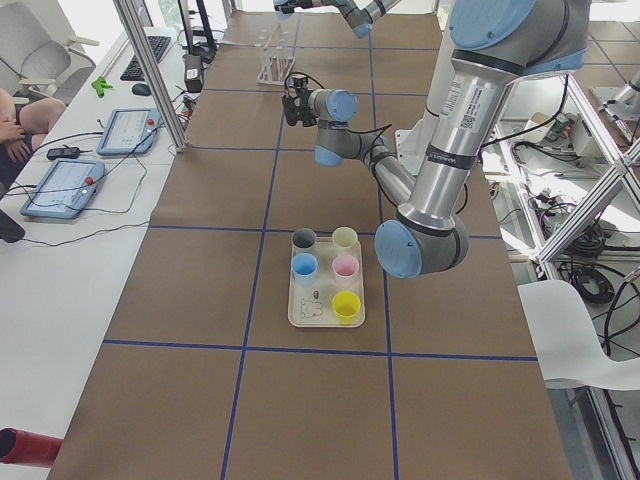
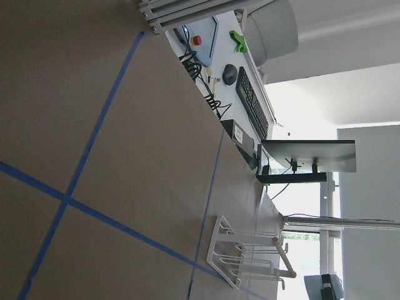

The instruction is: Transfer IKEA cup to right arm and place on rack

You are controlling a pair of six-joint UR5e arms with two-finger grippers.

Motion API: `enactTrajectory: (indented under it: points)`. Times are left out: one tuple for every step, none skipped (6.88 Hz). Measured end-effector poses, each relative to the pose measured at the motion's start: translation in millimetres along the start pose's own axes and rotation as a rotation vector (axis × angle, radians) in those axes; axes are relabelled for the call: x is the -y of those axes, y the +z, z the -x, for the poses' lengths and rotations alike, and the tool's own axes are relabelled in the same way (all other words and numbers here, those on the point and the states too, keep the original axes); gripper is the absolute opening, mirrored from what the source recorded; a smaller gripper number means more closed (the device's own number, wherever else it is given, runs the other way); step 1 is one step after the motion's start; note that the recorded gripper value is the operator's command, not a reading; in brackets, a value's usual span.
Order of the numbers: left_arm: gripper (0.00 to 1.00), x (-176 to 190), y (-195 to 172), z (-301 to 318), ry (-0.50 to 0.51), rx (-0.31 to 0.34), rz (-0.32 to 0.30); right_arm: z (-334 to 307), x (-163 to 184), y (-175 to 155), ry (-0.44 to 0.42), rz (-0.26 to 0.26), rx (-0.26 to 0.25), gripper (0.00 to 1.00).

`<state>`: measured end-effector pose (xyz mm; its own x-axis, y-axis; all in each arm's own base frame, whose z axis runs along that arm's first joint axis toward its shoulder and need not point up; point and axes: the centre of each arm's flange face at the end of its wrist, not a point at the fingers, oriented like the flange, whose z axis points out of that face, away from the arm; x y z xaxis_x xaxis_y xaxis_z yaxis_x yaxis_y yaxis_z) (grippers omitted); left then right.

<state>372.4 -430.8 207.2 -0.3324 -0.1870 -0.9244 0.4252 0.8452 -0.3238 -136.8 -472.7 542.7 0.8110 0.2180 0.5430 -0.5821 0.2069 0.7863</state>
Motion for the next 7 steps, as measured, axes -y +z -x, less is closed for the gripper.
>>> enactTrajectory:
  points:
    - [1.0, 0.2, 0.3, 0.6, 0.0, 0.0, 0.0, 4.6, -5.8, -3.7, -0.008, -0.015, -0.008, 0.0]
    - [1.0, 0.5, 0.7, 1.2, 0.0, 0.001, 0.0, 7.6, -11.4, -5.4, -0.013, -0.017, -0.009, 0.0]
    - [1.0, 0.5, 0.7, 1.4, 0.0, 0.001, 0.001, 9.3, -18.9, -6.2, -0.02, -0.013, -0.01, 0.0]
    - [1.0, 0.5, 0.7, 1.5, 0.0, 0.001, 0.001, 11.2, -28.7, -6.2, -0.032, -0.01, -0.014, 0.0]
    - [1.0, 0.7, 0.5, 2.0, 0.0, 0.001, 0.001, 14.0, -36.6, -5.8, -0.042, -0.007, -0.015, 0.0]
    - [1.0, 0.9, 0.3, 2.8, 0.0, 0.003, 0.0, 16.8, -41.7, -6.0, -0.048, -0.007, -0.014, 0.0]
    - [1.0, 1.1, 0.1, 3.4, 0.0, 0.004, 0.0, 19.7, -44.7, -6.2, -0.05, -0.007, -0.012, 0.0]
